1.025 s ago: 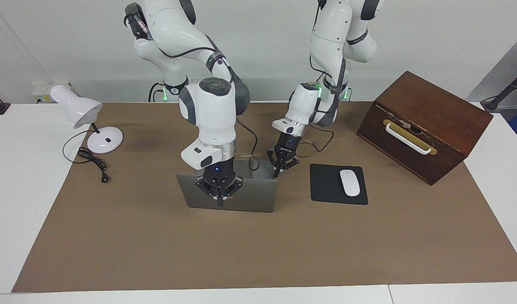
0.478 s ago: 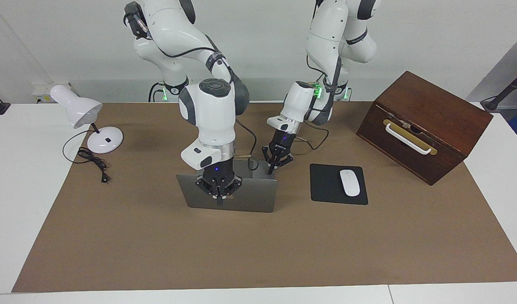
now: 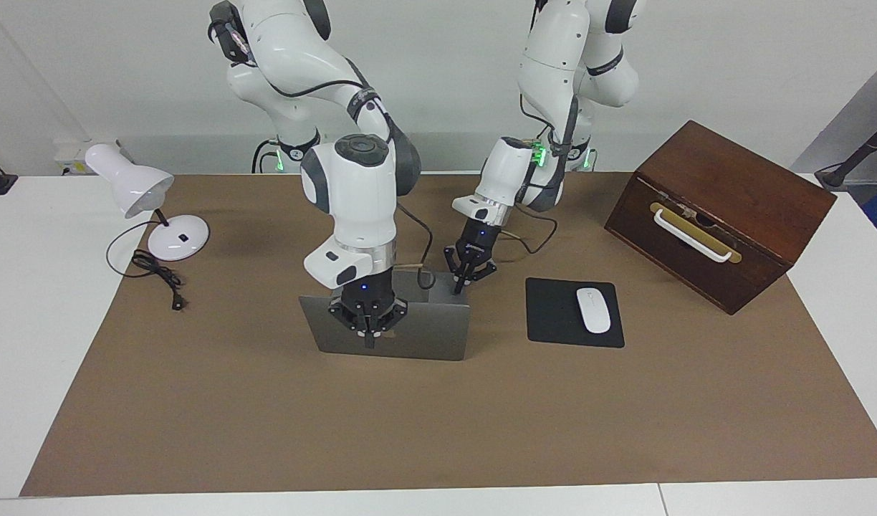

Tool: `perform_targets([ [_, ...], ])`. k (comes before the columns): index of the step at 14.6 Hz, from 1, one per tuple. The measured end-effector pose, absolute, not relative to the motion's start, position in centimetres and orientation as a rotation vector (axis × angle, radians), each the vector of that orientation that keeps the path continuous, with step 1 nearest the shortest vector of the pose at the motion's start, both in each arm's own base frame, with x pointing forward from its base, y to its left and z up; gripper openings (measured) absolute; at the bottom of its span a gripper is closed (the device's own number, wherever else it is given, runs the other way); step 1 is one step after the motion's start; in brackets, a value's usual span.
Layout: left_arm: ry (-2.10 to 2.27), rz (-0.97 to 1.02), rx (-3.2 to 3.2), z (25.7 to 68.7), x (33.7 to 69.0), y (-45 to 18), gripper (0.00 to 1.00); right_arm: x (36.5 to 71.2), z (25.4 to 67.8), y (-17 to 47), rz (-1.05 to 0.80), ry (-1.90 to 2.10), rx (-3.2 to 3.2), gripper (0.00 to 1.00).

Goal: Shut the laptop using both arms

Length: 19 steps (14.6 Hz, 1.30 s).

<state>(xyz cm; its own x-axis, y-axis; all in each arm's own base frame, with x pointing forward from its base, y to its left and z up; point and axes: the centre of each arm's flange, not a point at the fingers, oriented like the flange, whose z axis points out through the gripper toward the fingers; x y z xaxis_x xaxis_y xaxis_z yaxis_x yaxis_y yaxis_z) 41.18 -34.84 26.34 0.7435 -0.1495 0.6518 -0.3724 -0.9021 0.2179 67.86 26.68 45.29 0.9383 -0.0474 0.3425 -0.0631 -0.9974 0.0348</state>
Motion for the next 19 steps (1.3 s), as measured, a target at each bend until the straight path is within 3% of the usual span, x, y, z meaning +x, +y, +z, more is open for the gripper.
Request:
perform_targets([
  [9,-0.423,0.938,2.605,26.3,40.3,-34.7,0.01,67.0,44.7,26.6,0.444,-0.058,3.065,0.01],
  [19,-0.437,0.937,2.603,26.3,39.4,-34.6,0.01,64.2,44.6,24.4,-0.032,0.073,3.140,0.01],
])
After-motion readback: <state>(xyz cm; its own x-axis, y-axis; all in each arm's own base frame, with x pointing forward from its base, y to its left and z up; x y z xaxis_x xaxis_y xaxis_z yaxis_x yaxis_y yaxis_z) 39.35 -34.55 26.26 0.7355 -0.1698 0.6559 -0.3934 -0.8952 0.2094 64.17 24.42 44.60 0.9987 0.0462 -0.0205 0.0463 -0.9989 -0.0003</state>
